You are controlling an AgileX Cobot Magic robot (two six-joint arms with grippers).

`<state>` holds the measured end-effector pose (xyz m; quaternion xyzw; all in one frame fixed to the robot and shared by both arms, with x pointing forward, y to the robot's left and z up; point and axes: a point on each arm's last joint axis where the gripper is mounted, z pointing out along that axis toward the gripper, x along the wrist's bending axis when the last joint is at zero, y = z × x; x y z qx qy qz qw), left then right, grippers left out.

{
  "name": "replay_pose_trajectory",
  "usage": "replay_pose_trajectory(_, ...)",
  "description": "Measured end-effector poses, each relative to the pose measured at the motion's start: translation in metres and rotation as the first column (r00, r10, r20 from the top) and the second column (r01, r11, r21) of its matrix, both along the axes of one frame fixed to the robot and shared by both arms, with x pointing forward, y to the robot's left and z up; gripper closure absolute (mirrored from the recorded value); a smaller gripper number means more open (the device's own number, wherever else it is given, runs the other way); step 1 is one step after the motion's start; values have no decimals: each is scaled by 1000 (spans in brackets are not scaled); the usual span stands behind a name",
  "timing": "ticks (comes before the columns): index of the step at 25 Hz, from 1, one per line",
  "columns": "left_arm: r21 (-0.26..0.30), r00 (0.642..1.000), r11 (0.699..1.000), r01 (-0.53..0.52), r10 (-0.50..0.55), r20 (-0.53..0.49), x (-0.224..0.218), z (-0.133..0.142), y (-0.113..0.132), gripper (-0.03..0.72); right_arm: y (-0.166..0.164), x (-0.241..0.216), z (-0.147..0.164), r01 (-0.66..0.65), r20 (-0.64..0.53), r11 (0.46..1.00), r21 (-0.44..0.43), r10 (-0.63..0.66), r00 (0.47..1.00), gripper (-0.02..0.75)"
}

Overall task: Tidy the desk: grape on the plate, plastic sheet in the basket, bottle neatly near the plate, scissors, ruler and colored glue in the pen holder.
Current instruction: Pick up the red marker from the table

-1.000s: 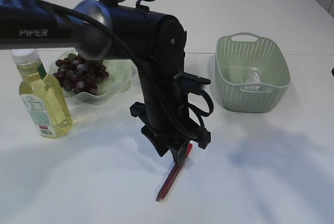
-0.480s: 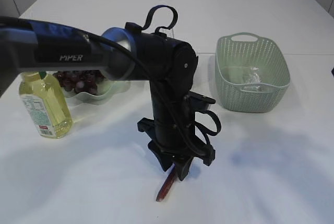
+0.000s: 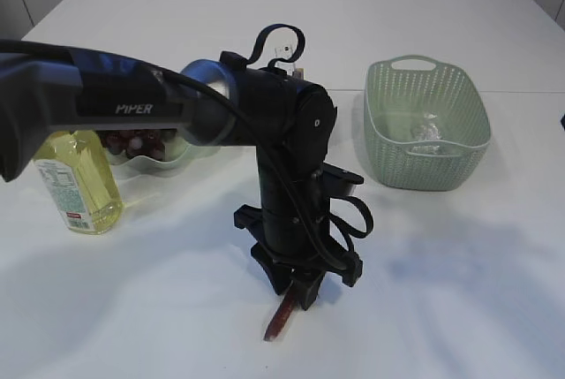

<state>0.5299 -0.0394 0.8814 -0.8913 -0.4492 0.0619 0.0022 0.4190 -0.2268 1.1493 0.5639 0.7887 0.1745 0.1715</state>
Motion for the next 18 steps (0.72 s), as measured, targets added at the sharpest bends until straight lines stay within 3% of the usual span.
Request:
replay_pose_trajectory(4, -1, 1000, 1000, 0, 0, 1, 0, 0, 0, 424, 0, 0, 0, -2, 2, 1000, 0, 2, 1000, 307)
replay_pose_trajectory(11, -1, 1000, 1000, 0, 0, 1, 0, 0, -1, 616, 0, 0, 0, -4, 2, 1000, -1, 4, 1000, 307)
replay_pose_trajectory(18, -1, 1000, 1000, 6, -6, 3, 1, 0, 0, 632, 0, 0, 0, -6, 2, 1000, -2, 6, 1000, 307)
